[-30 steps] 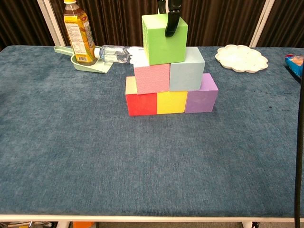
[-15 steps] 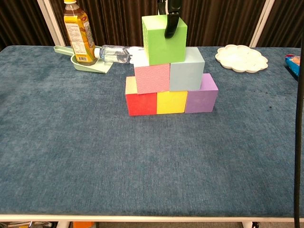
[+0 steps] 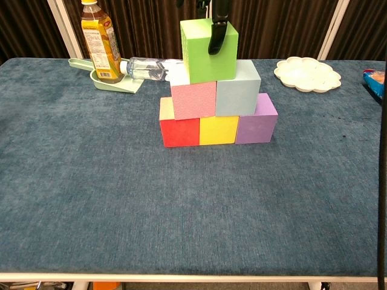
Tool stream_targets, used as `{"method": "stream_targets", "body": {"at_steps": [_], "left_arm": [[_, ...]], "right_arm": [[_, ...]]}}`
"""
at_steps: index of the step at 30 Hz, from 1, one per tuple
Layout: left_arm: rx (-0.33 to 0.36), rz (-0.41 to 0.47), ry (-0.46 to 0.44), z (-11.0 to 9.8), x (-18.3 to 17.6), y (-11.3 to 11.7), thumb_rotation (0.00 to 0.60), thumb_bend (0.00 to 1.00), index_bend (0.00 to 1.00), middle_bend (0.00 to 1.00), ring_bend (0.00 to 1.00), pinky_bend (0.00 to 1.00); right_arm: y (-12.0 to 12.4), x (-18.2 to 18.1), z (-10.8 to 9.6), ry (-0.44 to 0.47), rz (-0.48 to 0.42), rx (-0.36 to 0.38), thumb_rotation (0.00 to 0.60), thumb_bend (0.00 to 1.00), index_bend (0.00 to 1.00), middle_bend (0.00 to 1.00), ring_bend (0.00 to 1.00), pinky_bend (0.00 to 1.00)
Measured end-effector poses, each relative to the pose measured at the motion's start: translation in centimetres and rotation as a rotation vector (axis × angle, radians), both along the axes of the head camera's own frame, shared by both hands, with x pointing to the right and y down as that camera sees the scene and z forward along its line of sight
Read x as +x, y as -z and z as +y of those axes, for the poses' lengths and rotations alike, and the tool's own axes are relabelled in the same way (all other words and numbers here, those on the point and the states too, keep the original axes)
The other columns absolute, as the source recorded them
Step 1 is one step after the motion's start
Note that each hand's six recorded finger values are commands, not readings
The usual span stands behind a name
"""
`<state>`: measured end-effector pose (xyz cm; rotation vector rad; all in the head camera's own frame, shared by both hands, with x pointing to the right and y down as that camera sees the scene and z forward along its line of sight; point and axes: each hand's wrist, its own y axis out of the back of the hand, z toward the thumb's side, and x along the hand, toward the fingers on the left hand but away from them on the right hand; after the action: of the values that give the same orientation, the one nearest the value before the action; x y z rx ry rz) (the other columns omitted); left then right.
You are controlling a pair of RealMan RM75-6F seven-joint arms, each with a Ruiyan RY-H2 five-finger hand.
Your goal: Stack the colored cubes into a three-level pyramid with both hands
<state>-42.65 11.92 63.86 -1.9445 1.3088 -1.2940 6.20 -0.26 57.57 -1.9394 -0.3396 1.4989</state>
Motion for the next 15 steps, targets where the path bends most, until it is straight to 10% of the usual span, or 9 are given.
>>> {"method": "stream_targets", "body": {"at_steps": [15], "left_arm": [[0.036, -0.016, -0.056, 0.0, 0.9, 1.0, 0.600, 0.00, 0.09, 0.09, 0.01, 0.12]], "right_arm": [[2.2, 1.9, 0.1, -0.003, -0.009, 0.013, 0.600, 0.00, 0.00, 0.03, 0.00, 0.00]]}}
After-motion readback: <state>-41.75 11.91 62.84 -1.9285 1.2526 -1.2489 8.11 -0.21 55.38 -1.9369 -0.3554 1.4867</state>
